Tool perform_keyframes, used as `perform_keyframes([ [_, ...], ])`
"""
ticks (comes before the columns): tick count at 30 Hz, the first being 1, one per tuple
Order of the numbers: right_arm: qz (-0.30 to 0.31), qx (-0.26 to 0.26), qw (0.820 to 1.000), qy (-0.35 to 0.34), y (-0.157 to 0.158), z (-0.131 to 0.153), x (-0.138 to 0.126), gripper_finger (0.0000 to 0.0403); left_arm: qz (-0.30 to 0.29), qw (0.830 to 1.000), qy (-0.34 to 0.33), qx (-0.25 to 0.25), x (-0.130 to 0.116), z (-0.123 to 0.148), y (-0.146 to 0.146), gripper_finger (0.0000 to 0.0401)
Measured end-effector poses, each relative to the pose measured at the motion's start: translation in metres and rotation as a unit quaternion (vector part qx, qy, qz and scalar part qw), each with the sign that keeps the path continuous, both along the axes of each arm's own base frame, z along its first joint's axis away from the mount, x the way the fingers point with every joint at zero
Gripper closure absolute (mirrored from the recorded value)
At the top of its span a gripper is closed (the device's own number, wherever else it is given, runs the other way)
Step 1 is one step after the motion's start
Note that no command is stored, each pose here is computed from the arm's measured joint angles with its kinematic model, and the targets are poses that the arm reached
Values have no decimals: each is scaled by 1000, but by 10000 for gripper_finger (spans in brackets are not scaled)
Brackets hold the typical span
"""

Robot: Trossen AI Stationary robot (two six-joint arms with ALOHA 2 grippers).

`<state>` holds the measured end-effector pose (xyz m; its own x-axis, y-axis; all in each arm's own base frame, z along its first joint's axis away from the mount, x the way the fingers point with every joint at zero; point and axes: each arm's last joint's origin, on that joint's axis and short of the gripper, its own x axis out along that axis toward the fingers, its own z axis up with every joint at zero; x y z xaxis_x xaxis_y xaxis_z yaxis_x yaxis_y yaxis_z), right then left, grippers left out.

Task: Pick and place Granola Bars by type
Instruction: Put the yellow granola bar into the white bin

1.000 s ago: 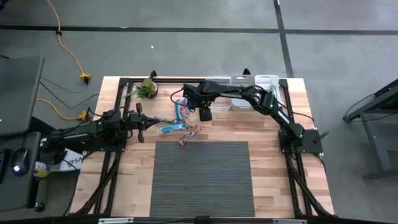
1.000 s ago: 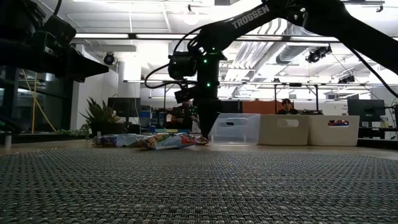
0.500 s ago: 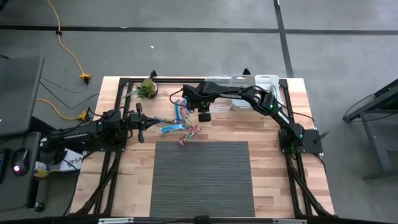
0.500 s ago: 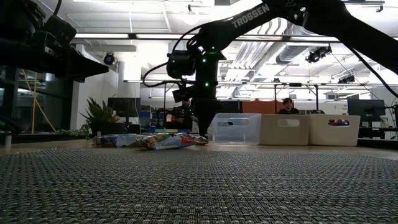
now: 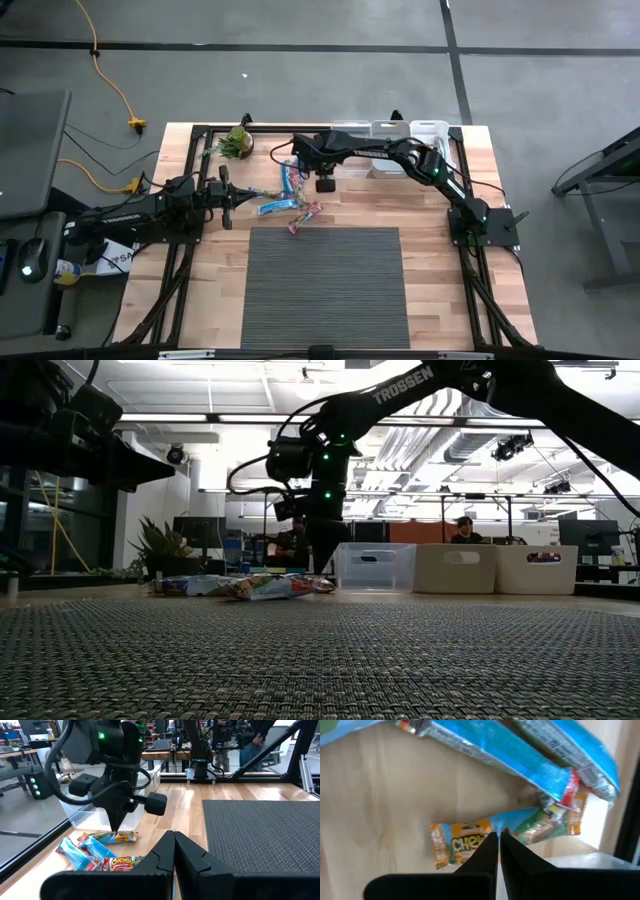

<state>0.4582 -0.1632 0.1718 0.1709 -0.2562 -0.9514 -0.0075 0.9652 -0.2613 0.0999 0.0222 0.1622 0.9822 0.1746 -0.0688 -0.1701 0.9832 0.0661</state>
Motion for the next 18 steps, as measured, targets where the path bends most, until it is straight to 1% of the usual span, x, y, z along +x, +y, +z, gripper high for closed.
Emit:
perform_keyframes([
  [3,-13,2,1000,-15,0,2,2,401,0,1000,0,0,0,0,0,400],
  [10,-42,37,998,-37,5,5,5,402,0,1000,0,0,0,0,0,400],
  [14,-34,27,997,-60,11,7,12,402,0,1000,0,0,0,0,0,400],
  [18,-38,4,997,-65,10,8,13,402,0,1000,0,0,0,0,0,400],
])
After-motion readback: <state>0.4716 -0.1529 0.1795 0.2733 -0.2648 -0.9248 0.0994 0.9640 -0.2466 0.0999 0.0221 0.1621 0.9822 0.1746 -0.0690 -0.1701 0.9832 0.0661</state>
